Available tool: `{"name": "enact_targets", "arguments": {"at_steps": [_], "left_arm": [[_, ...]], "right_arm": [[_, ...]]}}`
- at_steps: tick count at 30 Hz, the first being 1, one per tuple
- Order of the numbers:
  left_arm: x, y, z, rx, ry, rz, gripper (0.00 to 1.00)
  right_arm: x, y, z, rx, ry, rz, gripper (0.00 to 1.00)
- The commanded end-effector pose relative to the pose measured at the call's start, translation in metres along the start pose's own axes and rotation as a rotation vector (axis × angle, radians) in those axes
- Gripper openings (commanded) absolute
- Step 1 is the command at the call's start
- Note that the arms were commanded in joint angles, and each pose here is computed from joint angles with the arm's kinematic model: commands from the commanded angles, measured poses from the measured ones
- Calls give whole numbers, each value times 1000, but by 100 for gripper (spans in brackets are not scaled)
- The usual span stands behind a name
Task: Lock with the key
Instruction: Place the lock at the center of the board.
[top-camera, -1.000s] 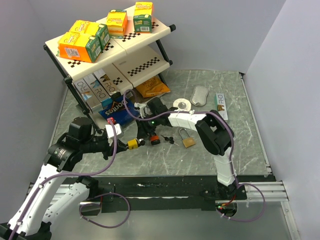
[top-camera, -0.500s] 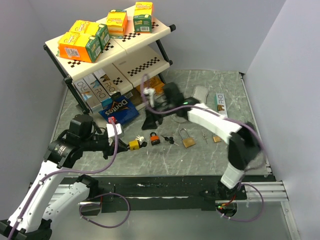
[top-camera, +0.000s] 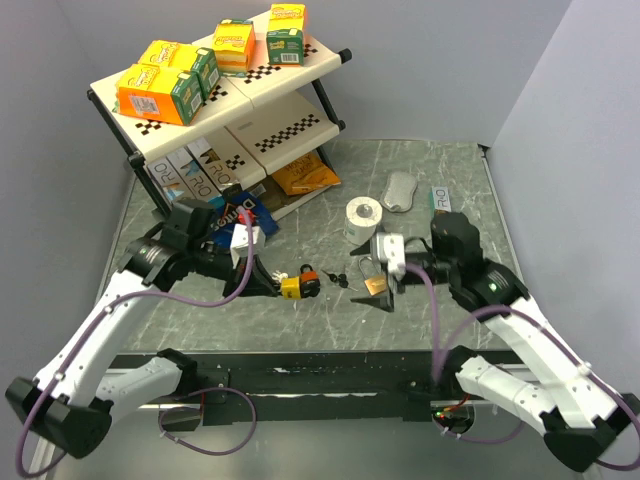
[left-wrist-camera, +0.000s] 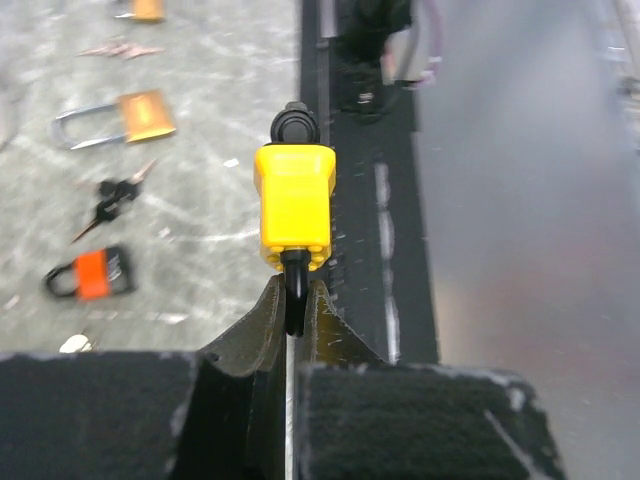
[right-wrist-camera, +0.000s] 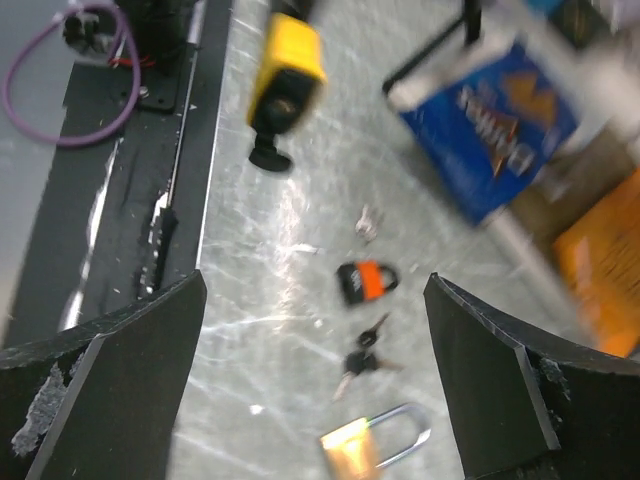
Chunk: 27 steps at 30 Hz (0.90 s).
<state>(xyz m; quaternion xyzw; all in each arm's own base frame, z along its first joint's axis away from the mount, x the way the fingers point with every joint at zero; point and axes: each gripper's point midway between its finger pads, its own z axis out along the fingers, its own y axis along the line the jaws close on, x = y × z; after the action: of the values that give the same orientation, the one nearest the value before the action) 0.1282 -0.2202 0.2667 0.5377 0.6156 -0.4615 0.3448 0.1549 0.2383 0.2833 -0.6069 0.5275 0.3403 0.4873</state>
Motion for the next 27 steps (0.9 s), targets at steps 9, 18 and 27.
{"name": "enact_targets", "arguments": {"at_steps": [9, 18, 27], "left_arm": [[-36, -60, 31, 376, -59, 26, 1], [-36, -62, 36, 390, -75, 2, 1], [-28, -66, 43, 420, -44, 7, 1]], "right_arm": [[-27, 38, 17, -97, -75, -391, 98], [-22, 65, 24, -193, -73, -463, 98], [-38, 70, 29, -228, -92, -479, 87]]}}
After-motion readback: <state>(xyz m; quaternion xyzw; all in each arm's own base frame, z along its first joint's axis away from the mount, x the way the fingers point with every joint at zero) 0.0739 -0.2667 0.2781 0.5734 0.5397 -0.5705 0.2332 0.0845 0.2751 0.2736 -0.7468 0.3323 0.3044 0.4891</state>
